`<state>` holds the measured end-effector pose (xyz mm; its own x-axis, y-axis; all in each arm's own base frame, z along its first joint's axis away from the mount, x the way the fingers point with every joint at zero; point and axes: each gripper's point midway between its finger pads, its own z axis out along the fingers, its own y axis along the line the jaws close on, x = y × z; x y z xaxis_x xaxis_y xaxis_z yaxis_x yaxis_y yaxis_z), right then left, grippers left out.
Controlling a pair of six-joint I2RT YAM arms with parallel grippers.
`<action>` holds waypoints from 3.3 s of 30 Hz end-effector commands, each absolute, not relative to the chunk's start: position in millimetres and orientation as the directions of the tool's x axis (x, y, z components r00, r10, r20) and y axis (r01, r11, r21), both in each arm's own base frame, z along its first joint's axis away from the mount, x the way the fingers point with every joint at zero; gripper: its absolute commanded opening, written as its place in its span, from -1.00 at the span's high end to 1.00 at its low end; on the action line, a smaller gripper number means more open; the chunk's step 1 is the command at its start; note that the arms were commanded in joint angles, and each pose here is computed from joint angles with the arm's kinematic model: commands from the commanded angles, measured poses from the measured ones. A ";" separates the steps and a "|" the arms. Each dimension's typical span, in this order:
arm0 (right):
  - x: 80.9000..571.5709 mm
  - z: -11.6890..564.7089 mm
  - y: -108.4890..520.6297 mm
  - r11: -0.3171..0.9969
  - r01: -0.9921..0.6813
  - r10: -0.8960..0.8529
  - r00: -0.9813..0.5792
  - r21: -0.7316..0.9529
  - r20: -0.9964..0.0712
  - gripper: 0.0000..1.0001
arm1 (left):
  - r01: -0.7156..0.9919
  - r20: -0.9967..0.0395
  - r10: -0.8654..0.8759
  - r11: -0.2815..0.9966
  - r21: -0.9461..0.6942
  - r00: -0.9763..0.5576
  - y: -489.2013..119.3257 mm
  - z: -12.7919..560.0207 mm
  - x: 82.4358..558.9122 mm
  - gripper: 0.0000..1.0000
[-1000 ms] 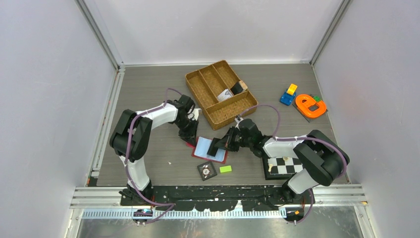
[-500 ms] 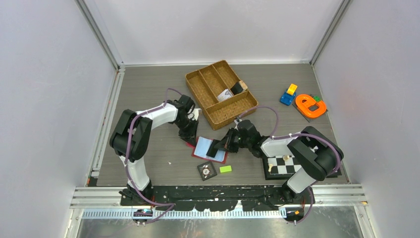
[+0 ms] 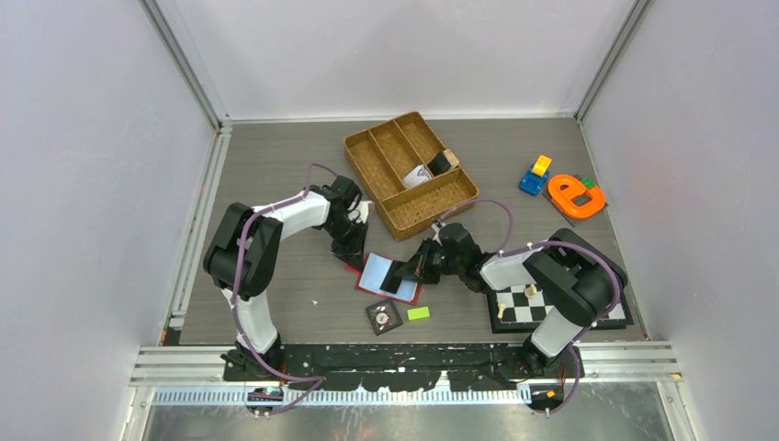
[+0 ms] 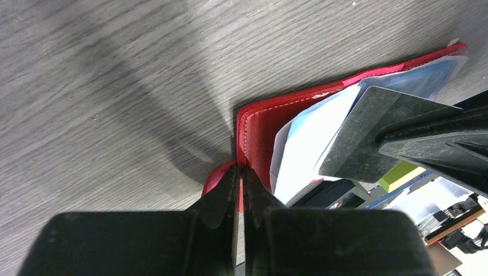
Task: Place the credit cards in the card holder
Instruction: Insert the credit card into the card holder.
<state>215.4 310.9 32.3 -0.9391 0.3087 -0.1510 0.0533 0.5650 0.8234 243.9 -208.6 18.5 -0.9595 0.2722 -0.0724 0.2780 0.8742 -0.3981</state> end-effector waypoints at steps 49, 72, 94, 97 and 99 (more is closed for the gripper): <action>206.5 28.7 319.8 0.500 0.107 0.307 -0.950 0.859 -0.061 0.99 | 0.281 -0.033 0.290 0.886 -0.369 -0.956 -204.2 8.8 237.4 1.00; 210.2 12.8 324.7 0.516 0.121 0.290 -0.956 0.848 -0.040 0.99 | 0.282 -0.029 0.293 0.883 -0.375 -0.956 -204.9 8.9 236.7 1.00; 211.7 28.5 287.4 0.733 0.092 0.290 -0.938 0.673 -0.188 -0.12 | 0.287 -0.054 0.288 0.885 -0.365 -0.956 -204.2 15.9 240.1 1.00; 209.0 32.5 289.5 0.749 0.078 0.274 -0.941 0.658 -0.201 -0.10 | 0.286 -0.054 0.287 0.883 -0.371 -0.956 -205.1 16.6 239.5 1.00; 207.2 33.7 293.7 0.749 0.072 0.266 -0.943 0.658 -0.200 -0.05 | 0.284 -0.051 0.286 0.881 -0.377 -0.957 -206.0 16.9 238.8 1.00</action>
<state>212.3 301.4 39.6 -0.9423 0.2899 -0.1674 0.0797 0.6801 0.7288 244.0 -208.3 18.8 -0.9599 0.2718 -0.0694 0.2766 0.8758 -0.3956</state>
